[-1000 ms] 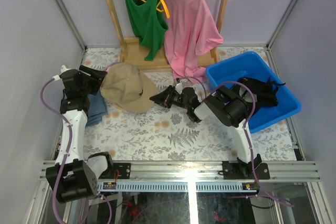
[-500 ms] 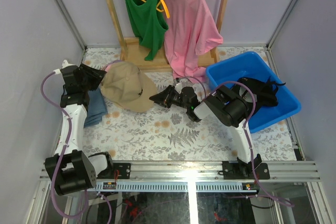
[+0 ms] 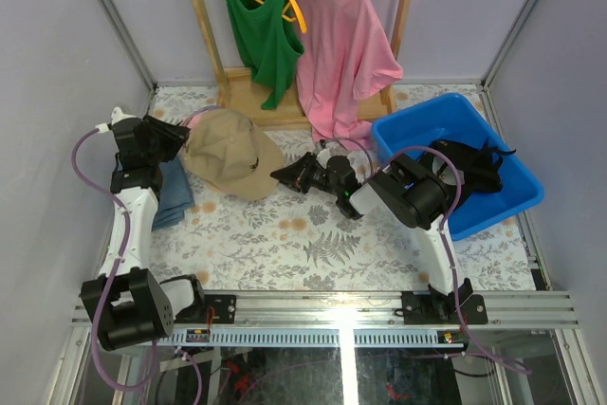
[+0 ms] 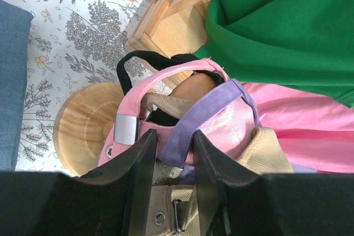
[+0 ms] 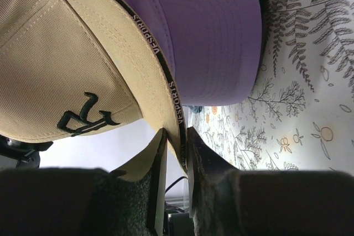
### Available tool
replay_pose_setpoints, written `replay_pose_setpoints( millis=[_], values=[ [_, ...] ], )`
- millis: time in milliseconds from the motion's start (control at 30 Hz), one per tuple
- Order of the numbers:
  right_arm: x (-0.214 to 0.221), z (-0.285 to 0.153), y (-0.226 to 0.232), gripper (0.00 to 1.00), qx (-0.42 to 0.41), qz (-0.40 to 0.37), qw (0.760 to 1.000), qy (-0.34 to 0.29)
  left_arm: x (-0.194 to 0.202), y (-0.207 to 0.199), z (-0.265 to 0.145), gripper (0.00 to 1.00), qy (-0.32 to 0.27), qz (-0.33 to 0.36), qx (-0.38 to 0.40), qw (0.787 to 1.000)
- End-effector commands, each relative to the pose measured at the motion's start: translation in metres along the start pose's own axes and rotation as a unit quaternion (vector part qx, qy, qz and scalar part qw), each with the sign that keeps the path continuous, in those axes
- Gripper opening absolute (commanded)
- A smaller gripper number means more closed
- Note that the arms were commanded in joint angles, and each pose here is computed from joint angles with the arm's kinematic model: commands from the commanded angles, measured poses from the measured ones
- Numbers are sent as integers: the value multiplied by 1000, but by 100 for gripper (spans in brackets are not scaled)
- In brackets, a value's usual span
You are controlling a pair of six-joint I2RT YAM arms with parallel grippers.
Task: Stack the hats
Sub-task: Stack the hat on the hat.
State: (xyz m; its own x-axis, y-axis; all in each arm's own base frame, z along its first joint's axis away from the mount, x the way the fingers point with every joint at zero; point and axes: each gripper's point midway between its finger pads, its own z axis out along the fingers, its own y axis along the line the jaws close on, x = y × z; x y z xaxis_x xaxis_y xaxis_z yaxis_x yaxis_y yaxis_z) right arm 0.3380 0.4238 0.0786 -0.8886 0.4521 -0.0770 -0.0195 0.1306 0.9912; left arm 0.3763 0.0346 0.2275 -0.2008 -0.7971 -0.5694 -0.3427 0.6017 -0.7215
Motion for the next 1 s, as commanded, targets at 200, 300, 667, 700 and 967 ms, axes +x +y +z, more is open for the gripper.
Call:
replay_pose_setpoints(
  millis=[200,300,667,700,967],
  values=[
    [-40,-9,-87,26,149,35,986,-67,37,84,6,24,45,-8,-143,989],
    [-39,-6,-88,27,146,34,987,-64,38,83,7,23,47,-9,-142,989],
    [-39,5,-65,27,129,6,990,-49,40,84,7,19,52,-14,-141,989],
    [-40,6,-61,27,128,2,991,-48,41,84,7,19,52,-15,-140,989],
    [-35,1,-16,22,64,-35,997,-36,31,68,-3,24,29,-27,-111,993]
  ],
)
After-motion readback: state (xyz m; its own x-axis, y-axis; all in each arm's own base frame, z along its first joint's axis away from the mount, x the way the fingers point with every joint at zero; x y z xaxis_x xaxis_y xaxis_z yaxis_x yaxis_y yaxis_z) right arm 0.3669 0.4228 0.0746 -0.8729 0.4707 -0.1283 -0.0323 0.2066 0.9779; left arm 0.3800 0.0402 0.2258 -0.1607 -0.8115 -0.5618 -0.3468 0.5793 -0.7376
